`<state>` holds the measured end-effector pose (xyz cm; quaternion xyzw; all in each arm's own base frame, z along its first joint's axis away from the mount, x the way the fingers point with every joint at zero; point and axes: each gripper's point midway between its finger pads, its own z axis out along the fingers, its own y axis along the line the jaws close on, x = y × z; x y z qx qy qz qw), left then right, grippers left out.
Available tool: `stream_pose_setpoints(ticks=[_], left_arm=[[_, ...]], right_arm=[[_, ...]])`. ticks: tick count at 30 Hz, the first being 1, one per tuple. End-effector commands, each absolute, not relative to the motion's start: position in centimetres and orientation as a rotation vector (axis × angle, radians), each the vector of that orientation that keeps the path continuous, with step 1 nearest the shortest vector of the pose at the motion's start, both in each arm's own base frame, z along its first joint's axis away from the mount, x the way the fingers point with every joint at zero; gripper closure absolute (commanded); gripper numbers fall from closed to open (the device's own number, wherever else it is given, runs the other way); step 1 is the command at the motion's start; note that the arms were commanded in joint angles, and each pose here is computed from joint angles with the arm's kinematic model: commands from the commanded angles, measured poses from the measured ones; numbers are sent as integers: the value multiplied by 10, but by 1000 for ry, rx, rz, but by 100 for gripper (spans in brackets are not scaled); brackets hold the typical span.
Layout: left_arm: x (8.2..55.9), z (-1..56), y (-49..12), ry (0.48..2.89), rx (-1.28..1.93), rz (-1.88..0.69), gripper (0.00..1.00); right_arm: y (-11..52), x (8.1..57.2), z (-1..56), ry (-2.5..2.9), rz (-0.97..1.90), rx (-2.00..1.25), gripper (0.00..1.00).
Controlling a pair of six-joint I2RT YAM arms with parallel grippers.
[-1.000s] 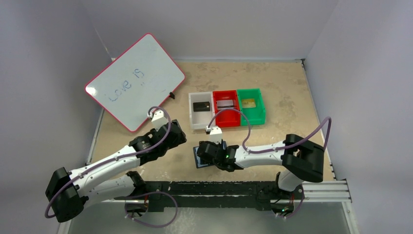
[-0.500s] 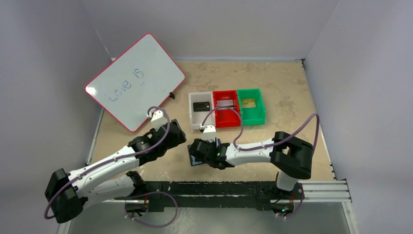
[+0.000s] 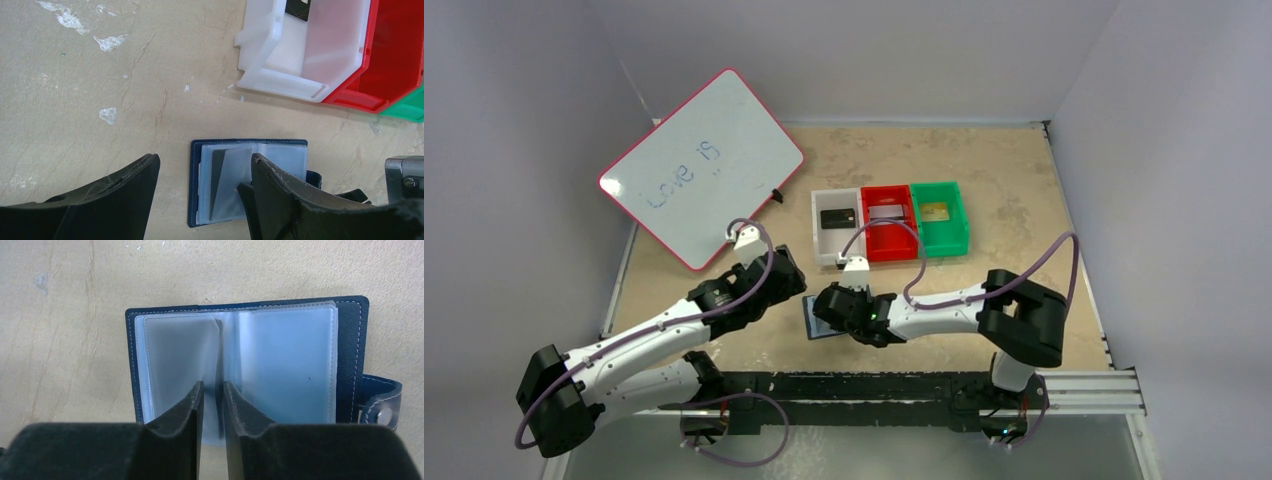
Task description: Take the credit cards out of the card holder
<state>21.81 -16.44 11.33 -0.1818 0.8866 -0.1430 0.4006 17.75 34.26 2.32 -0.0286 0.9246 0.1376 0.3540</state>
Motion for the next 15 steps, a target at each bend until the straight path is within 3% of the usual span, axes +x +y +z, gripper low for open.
stream_pose_setpoints(ticks=[1,3,9,12,15], left_arm=[[226,126,-170,2197,-470,-399,33],[225,127,-170,2198,-471,-403,33],[223,126,-167,2197,-472,-399,33],[222,128,-166,2191,-478,-405,33],[222,129,-163,2187,-478,-398,33]], right_arm=[[318,160,-3,2477,285,-124,79],[317,160,-2,2479,313,-119,86],[318,165,6,2468,464,-55,84],[324,166,21,2440,560,-56,65],[328,177,47,2358,578,-70,53]])
